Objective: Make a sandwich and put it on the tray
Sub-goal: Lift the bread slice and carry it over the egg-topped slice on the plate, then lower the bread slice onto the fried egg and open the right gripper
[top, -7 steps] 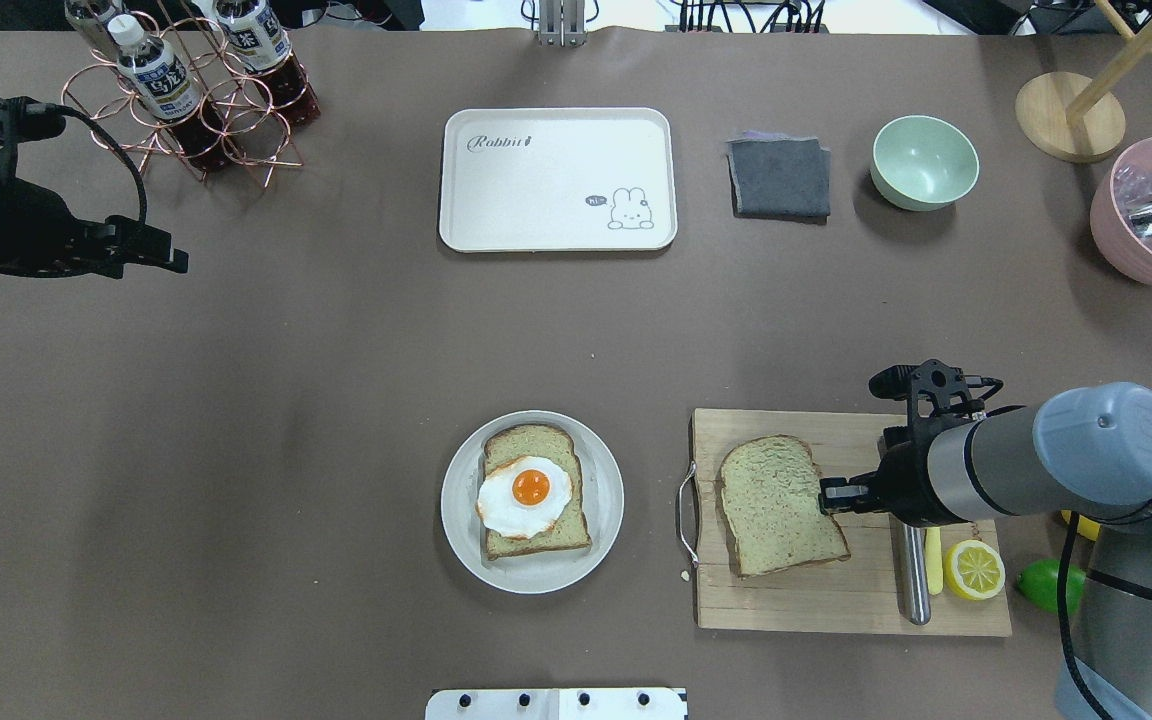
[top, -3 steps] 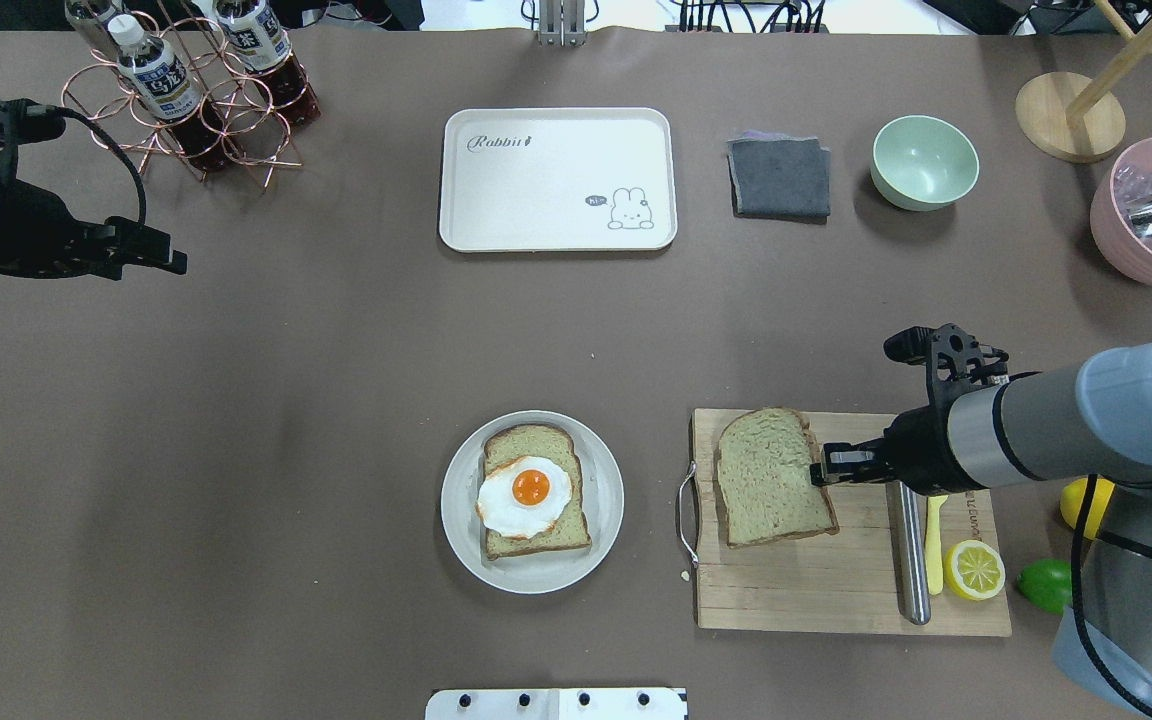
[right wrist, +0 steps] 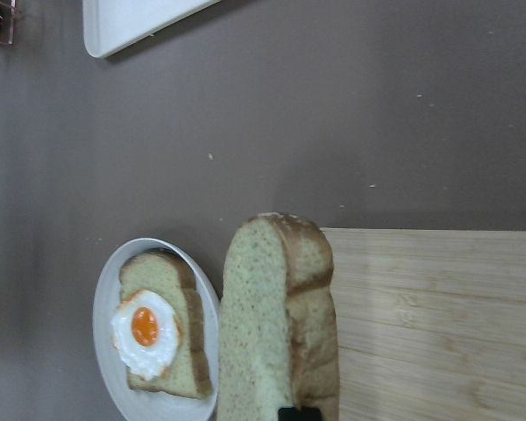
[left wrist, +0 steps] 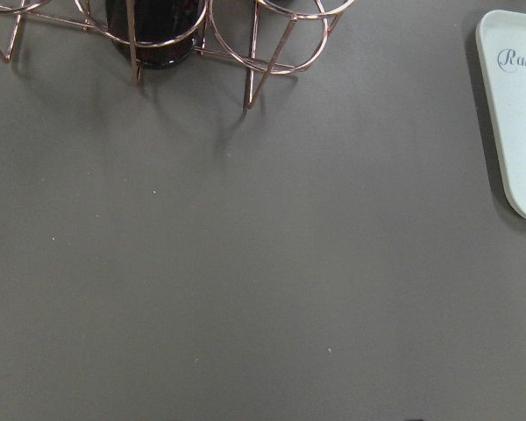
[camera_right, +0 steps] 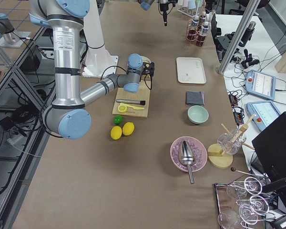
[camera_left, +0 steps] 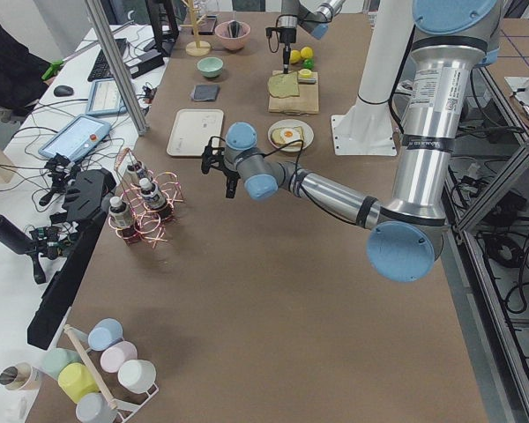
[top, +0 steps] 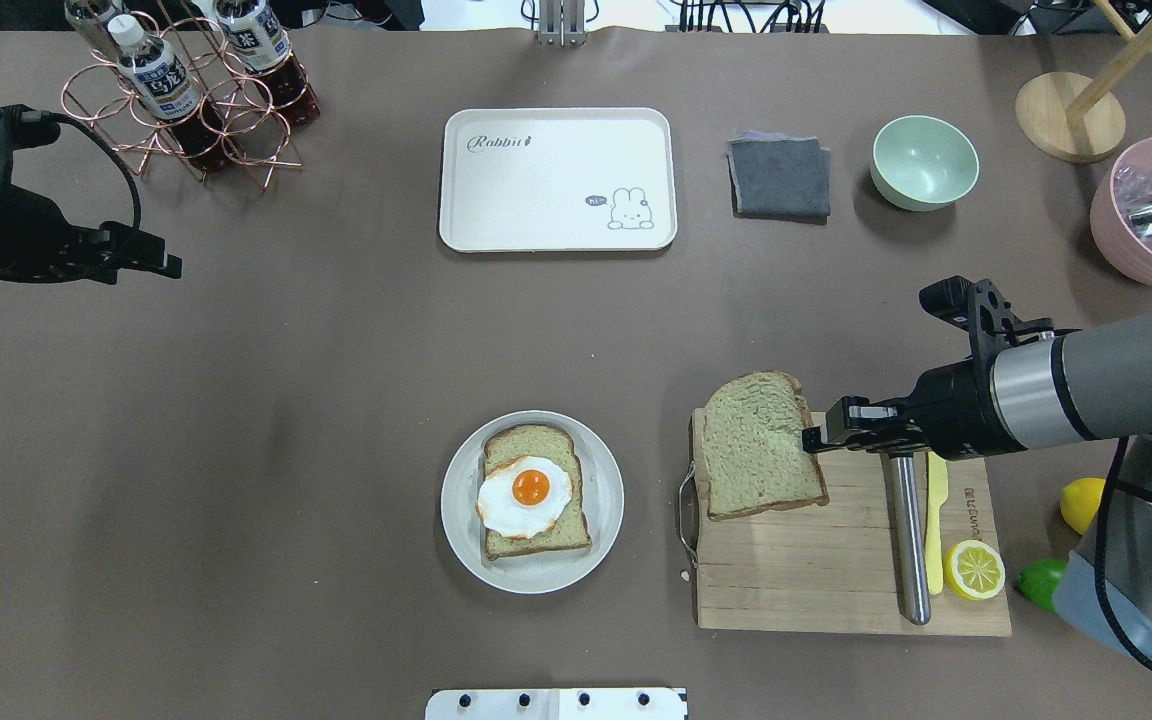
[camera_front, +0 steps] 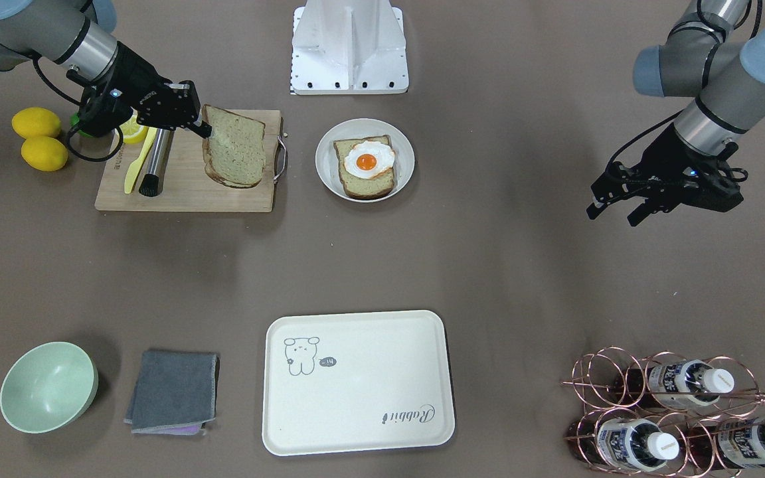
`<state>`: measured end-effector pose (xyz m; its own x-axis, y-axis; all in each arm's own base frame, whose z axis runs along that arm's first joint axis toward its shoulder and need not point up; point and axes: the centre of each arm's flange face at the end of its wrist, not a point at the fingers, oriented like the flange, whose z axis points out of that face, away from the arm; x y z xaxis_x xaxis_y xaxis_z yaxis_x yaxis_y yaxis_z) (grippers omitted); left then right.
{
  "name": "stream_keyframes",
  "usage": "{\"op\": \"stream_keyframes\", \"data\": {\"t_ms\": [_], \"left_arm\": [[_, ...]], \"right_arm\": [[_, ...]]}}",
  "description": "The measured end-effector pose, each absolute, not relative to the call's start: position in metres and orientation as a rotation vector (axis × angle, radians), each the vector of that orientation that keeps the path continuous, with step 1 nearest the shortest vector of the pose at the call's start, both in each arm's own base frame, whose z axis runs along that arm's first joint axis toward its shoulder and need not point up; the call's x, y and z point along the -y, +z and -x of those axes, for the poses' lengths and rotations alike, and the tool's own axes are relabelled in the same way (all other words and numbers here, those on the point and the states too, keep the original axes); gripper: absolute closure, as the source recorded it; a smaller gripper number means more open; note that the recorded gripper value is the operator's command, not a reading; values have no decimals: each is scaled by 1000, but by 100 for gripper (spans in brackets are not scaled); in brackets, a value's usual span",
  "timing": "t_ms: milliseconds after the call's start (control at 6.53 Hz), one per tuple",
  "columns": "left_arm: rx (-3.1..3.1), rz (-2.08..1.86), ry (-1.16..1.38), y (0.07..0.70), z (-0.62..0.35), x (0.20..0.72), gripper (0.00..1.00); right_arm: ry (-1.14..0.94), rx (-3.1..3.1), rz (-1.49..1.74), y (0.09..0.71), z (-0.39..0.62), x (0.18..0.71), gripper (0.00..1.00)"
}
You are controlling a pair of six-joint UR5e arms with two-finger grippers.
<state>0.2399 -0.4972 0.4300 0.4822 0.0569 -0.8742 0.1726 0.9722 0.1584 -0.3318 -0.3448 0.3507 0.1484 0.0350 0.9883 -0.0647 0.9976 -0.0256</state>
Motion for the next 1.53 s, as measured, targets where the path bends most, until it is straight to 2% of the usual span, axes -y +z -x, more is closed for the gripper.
{"op": "stream_keyframes", "data": {"t_ms": [306,1071,1531], "left_arm": [[-1067,-235,-72,433,-239,496,12],[-1063,-229,-75,437,-239,496,12],[-1062,-229,-72,438,-240,497,11]], "right_arm": [[104,1585,-6,345,356,348,100],[195,1772,-32,288,470,276,100],[222,1752,-58,290,497,288,100]]}}
